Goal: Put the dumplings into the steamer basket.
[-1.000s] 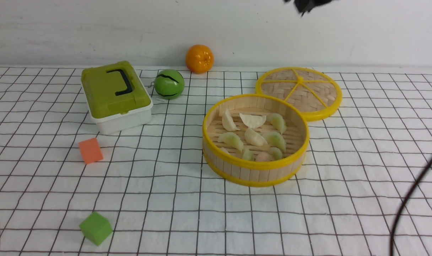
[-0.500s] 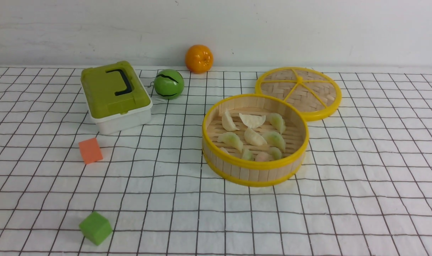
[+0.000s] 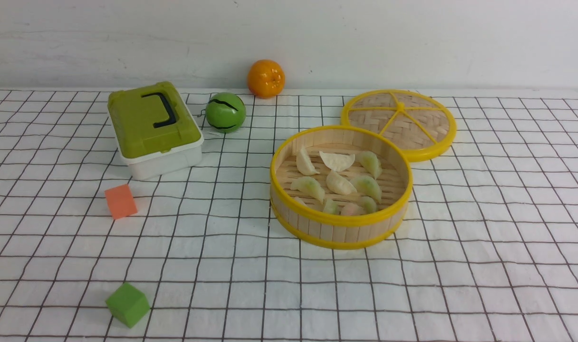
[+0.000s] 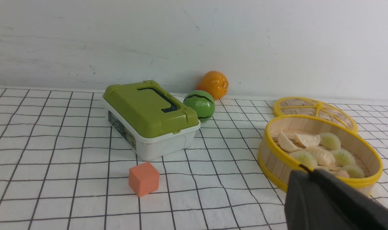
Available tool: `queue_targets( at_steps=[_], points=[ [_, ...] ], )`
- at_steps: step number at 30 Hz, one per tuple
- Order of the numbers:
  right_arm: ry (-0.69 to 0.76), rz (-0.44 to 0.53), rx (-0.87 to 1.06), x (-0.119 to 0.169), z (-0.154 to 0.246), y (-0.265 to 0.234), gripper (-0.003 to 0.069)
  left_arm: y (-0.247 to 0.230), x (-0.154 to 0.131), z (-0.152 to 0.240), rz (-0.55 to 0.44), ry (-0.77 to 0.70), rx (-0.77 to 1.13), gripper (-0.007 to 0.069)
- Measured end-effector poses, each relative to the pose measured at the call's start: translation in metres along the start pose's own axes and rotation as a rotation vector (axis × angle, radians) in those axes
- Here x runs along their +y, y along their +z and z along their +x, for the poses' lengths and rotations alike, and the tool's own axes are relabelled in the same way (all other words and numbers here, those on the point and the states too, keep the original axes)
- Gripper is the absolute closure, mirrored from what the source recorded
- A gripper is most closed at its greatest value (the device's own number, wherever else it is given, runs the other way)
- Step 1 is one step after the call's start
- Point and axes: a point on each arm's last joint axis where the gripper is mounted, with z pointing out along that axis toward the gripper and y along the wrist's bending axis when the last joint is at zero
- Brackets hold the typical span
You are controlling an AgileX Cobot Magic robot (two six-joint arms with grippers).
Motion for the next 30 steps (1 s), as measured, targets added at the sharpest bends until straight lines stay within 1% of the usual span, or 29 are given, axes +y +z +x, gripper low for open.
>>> queue_targets(
  at_steps=[1,3,8,13,18,21,23,24,25,27,28,30],
  points=[
    [0.008,-0.001,-0.004,0.000,0.001,-0.001,0.0667,0.000,0.000,0.000,0.000,0.000,0.000,0.0638],
    [0.046,-0.009,-0.046,-0.002,0.018,-0.010,0.0664,0.000,0.000,0.000,-0.004,0.000,0.004,0.0638],
    [0.064,-0.016,-0.083,-0.004,0.033,-0.017,0.0661,0.000,0.001,0.001,-0.010,0.000,0.010,0.0638],
    [0.064,-0.013,-0.061,-0.005,0.047,-0.015,0.0657,0.000,0.003,0.003,-0.029,0.000,0.028,0.0638],
    [0.060,-0.008,-0.046,-0.005,0.052,-0.015,0.0657,0.000,0.003,0.003,-0.033,0.000,0.032,0.0638],
    [0.054,0.034,-0.079,-0.009,0.057,-0.021,0.0656,0.000,0.003,0.003,-0.034,0.000,0.033,0.0638],
    [0.059,0.132,-0.070,-0.014,0.064,-0.021,0.0659,0.000,0.003,0.003,-0.036,0.000,0.035,0.0638],
    [0.060,0.142,-0.063,-0.015,0.066,-0.021,0.0659,0.000,0.003,0.003,-0.036,0.000,0.035,0.0638],
    [0.076,0.204,-0.041,-0.018,0.073,-0.019,0.0662,0.000,0.004,0.004,-0.040,0.000,0.039,0.0638],
    [0.118,0.280,-0.006,-0.023,0.086,-0.017,0.0664,0.000,0.004,0.004,-0.044,0.000,0.043,0.0638],
    [0.134,0.298,0.009,-0.024,0.093,-0.015,0.0664,0.000,0.004,0.004,-0.044,0.000,0.043,0.0638],
    [0.138,0.301,0.035,-0.025,0.107,-0.011,0.0664,0.000,0.004,0.004,-0.047,-0.001,0.046,0.0638]
  ],
)
